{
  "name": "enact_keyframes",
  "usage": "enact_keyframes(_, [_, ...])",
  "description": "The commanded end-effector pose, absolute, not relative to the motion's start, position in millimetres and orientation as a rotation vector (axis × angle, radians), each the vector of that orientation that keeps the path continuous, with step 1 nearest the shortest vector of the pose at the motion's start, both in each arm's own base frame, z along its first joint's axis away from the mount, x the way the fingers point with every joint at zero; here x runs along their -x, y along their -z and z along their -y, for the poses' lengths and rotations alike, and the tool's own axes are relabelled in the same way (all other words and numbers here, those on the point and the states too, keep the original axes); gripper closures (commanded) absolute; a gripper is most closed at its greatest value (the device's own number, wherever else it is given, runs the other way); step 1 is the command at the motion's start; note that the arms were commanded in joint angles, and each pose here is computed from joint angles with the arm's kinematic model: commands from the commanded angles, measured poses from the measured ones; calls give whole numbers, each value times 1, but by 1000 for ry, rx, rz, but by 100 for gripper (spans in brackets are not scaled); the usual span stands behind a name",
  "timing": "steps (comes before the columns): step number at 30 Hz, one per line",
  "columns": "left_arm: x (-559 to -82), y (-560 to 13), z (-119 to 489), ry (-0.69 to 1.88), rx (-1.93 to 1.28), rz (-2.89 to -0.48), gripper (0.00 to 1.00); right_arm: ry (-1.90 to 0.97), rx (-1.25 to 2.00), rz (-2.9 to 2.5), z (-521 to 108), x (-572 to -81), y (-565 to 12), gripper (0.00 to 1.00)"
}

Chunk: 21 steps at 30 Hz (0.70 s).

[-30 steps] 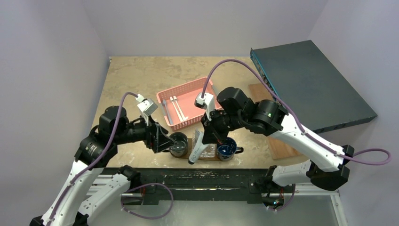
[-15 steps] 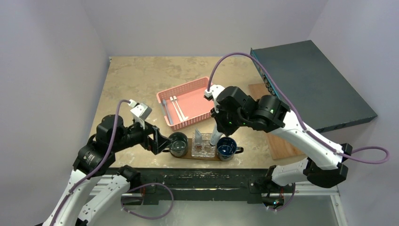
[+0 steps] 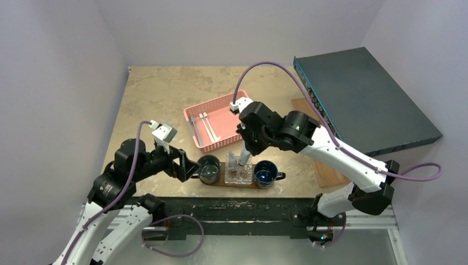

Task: Prepare toiletry sets of a toothbrush and toothpaste on the tray

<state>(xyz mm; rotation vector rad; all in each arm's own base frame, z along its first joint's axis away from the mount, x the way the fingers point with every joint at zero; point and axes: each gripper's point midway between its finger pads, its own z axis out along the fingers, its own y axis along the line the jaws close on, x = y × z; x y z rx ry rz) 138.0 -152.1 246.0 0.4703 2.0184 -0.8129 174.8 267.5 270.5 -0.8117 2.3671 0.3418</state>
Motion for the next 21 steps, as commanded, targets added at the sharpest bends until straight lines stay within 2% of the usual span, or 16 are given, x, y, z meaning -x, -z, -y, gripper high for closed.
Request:
enact_keyframes(1, [-142,-253,152,811,-454,-1977,0,-352,736,-2314,-278,-187,-279,100])
enact_keyframes(21, [-145,-250,153,803,-452,-1997,0,-290,766,-2373,-278,-185,-238,100])
